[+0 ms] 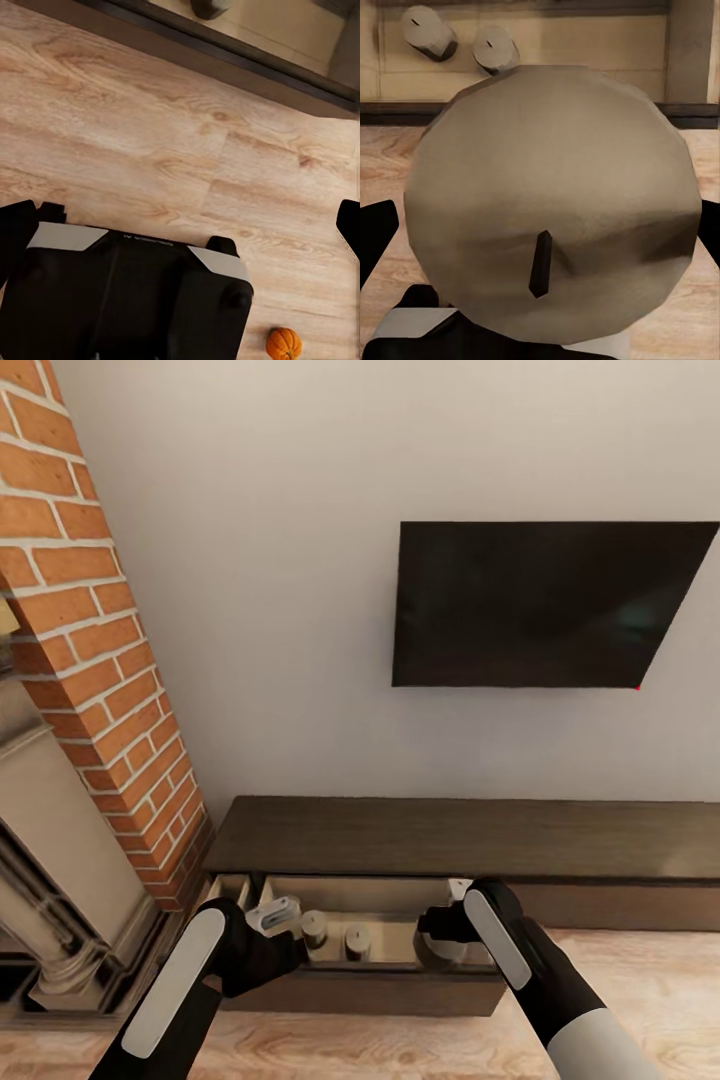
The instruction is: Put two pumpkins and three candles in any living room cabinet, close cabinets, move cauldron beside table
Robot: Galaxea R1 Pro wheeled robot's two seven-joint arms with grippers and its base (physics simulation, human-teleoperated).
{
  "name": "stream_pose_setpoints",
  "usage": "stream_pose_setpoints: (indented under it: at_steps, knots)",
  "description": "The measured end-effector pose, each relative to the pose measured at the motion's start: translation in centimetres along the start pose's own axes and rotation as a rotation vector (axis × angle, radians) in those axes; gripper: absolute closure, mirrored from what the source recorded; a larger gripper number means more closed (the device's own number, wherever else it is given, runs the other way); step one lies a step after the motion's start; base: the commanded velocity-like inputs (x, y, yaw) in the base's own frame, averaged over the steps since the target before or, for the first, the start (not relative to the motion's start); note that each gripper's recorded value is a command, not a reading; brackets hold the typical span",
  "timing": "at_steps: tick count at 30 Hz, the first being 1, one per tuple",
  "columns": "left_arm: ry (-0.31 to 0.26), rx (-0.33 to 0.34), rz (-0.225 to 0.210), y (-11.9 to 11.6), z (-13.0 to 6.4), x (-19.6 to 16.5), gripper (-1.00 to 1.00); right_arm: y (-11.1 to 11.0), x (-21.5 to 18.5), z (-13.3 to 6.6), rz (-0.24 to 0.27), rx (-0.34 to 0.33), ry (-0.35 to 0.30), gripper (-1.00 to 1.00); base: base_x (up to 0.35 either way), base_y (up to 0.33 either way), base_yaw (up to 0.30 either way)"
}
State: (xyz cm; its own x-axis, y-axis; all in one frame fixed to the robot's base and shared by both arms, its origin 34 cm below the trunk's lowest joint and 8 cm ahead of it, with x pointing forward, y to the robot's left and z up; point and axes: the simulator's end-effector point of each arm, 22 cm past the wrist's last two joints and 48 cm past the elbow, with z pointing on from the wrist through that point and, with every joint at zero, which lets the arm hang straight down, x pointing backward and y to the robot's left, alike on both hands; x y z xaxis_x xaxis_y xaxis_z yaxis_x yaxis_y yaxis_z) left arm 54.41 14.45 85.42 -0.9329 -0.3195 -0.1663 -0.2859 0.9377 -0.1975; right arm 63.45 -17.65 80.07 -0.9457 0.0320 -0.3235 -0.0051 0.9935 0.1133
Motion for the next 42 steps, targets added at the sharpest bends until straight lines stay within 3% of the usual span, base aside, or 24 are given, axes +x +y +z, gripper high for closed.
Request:
stream_pose_setpoints:
  at_steps: [23,37,42]
  knots:
    - [0.005,-0.001,0.005,-0.1,0.1,0.2,-1.0,0.2,0.0,0.0,-0.002,-0.007,0.0,1.0,0.247,-0.038,0.003]
    - [0.007,0.005,0.004,-0.3,0.2,0.2,-1.0,0.1,-0.4,0.1,0.008,-0.005,-0.019,1.0,0.019,0.002,0.071]
    - [0.014,0.026,0.0,-1.4,0.1,0.6,-1.0,0.1,-0.6,0.1,0.012,-0.004,-0.032,1.0,0.0,0.0,0.002]
